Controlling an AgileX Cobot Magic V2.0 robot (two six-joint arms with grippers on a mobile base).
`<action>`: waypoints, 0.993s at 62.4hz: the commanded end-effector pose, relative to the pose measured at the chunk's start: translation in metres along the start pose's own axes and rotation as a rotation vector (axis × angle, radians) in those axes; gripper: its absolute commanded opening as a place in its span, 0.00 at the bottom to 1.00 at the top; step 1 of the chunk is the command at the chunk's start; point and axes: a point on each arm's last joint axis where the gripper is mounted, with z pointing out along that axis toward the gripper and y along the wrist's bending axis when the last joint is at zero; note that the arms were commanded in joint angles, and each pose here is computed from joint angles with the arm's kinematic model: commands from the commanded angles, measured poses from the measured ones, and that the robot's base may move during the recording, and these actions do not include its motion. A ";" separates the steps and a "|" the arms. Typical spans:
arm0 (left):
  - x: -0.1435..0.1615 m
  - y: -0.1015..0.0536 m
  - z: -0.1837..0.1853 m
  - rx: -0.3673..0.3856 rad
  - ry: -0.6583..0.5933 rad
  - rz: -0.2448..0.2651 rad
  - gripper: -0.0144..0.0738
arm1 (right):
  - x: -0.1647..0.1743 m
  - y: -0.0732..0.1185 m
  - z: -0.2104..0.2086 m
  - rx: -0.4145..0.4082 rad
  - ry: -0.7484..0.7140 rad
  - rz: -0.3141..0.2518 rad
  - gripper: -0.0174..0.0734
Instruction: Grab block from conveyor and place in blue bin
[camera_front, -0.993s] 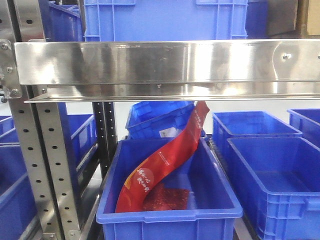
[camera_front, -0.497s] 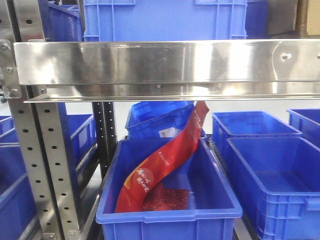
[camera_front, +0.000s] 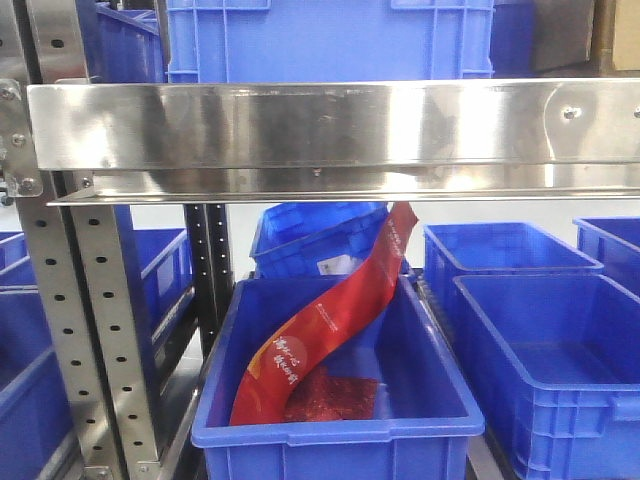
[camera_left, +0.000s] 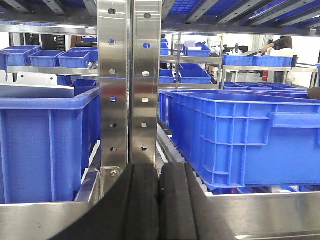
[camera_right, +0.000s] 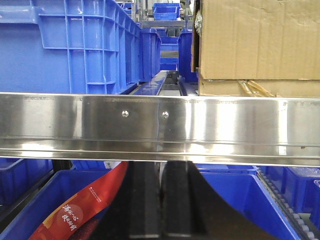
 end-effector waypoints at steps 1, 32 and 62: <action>-0.001 0.000 -0.001 -0.005 -0.017 -0.011 0.04 | -0.001 0.000 0.000 -0.001 -0.012 -0.008 0.01; 0.011 0.001 -0.005 -0.019 -0.022 0.026 0.04 | -0.001 0.000 0.000 -0.001 -0.012 -0.008 0.01; 0.133 0.007 -0.020 -0.112 0.134 0.010 0.04 | -0.001 0.000 0.000 -0.001 -0.014 -0.008 0.01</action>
